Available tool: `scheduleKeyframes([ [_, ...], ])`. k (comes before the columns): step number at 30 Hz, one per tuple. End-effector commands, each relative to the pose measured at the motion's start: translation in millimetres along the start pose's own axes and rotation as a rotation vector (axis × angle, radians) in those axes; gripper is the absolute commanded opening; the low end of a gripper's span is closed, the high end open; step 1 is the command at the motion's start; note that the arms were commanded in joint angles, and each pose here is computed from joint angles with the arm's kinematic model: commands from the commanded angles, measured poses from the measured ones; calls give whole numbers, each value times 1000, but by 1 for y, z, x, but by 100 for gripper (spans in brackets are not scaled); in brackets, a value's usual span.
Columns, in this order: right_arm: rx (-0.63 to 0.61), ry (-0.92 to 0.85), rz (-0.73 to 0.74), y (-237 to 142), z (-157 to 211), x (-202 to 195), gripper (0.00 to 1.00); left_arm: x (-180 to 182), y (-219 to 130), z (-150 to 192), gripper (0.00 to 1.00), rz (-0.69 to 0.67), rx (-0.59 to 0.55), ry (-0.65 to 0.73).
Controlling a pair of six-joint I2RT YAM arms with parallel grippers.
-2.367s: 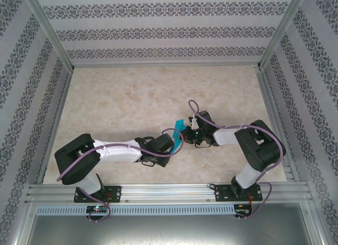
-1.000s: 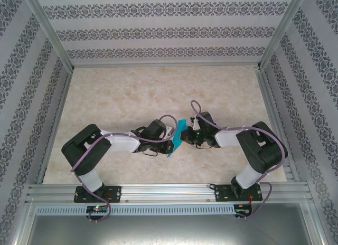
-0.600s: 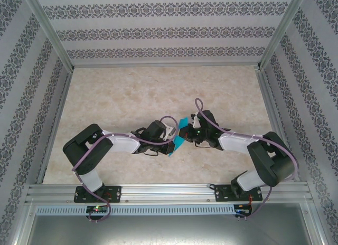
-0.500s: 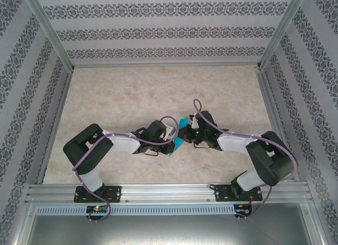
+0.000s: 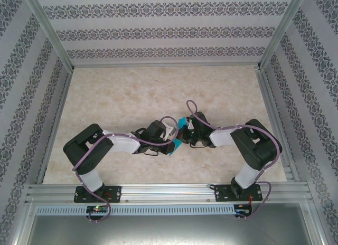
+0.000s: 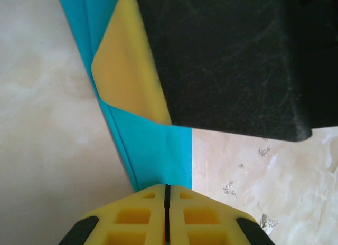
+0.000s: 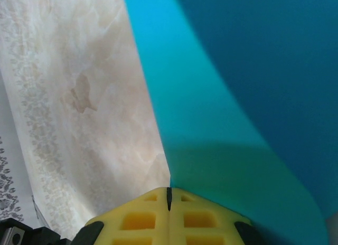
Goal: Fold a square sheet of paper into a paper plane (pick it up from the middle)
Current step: Fold the wing for the fifth time at the center of the table.
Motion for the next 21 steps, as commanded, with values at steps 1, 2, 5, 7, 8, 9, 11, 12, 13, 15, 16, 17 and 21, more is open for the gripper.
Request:
scheduleKeyframes([
  [1,-84,-27,71,3,-11,1,1,24,7,60,11,-137,261,-55],
  [2,-97,-32,96,2,-12,1,2,24,7,61,10,-137,266,-56],
  [5,-124,-39,143,-2,-18,3,2,25,7,65,11,-144,282,-53],
  [7,-142,-40,159,-5,-23,2,2,25,6,68,10,-147,291,-49],
  [8,-152,-41,162,-6,-27,2,2,26,6,70,10,-149,297,-48],
  [9,-156,-39,155,-6,-29,2,2,26,5,70,10,-152,299,-47],
  [11,-158,-36,151,-7,-35,3,2,27,5,74,10,-155,310,-46],
  [12,-162,-38,149,-7,-37,4,2,27,4,74,10,-157,311,-45],
  [13,-165,-40,150,-7,-40,5,2,27,4,76,10,-158,315,-46],
  [15,-171,-34,146,-8,-46,5,2,27,3,77,10,-163,317,-45],
  [16,-175,-35,140,-10,-48,6,2,27,2,79,10,-166,322,-45],
  [17,-178,-34,139,-12,-51,7,2,27,2,79,10,-167,320,-45],
  [21,-148,-53,102,-19,-49,17,3,27,1,79,10,-173,322,-40],
])
Point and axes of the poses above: each hand's point on the last joint's axis, 136 mm out from that joint toward the fingers, its own y axis out along the fingers, its own x axis along the line the jaws close on, z = x × y, the point moved 10 cm from there along -y, back along the fingers, and after that the axes turned 15 degrees about y, right-handed, at the moved point
